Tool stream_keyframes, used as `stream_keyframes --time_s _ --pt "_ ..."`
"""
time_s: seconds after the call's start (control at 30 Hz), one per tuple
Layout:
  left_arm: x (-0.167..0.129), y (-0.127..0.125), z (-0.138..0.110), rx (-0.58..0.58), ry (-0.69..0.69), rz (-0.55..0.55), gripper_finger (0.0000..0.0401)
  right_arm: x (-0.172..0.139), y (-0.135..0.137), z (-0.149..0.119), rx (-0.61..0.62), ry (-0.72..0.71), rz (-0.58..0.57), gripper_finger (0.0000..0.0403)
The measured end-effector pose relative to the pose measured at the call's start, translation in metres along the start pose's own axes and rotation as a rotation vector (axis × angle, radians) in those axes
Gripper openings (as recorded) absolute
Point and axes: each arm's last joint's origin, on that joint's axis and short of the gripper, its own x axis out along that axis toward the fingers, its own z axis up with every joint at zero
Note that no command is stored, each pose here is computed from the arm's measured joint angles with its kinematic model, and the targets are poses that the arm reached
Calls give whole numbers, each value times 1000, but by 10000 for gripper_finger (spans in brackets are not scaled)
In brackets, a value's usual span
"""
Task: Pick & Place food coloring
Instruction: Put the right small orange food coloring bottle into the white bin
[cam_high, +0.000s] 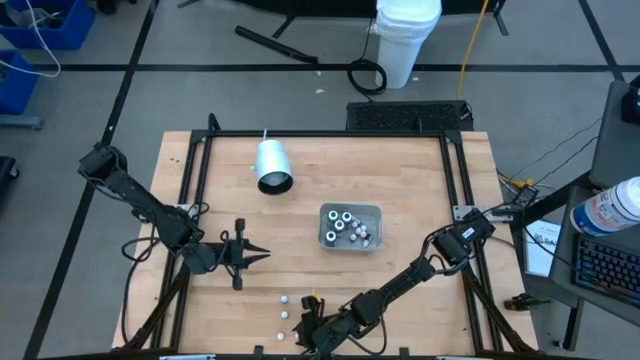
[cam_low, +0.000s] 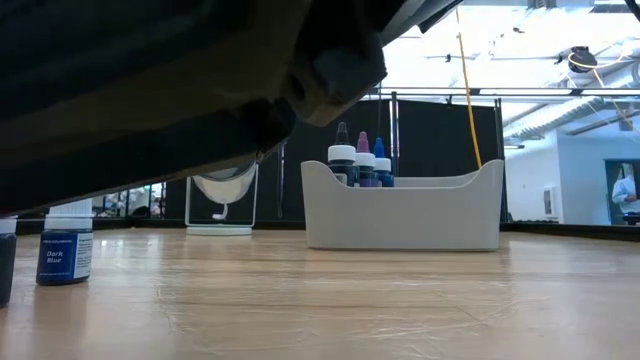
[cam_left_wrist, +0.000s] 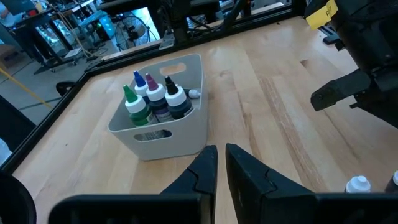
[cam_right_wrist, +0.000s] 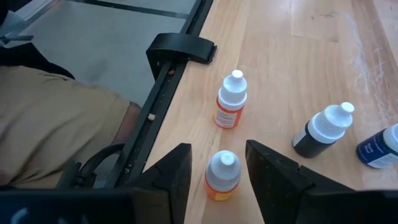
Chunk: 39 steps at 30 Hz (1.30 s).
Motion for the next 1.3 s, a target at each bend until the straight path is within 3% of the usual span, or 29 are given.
stream_keyframes --time_s 0.63,0.87,1.3 --pt "0 0 2 -35 -16 1 42 -1 3 -1 41 0 6 141" --pt "0 0 2 -20 -18 1 42 -2 3 -7 53 64 -6 141" --pt "0 0 5 -25 -43 1 42 0 2 -14 65 4 6 141"
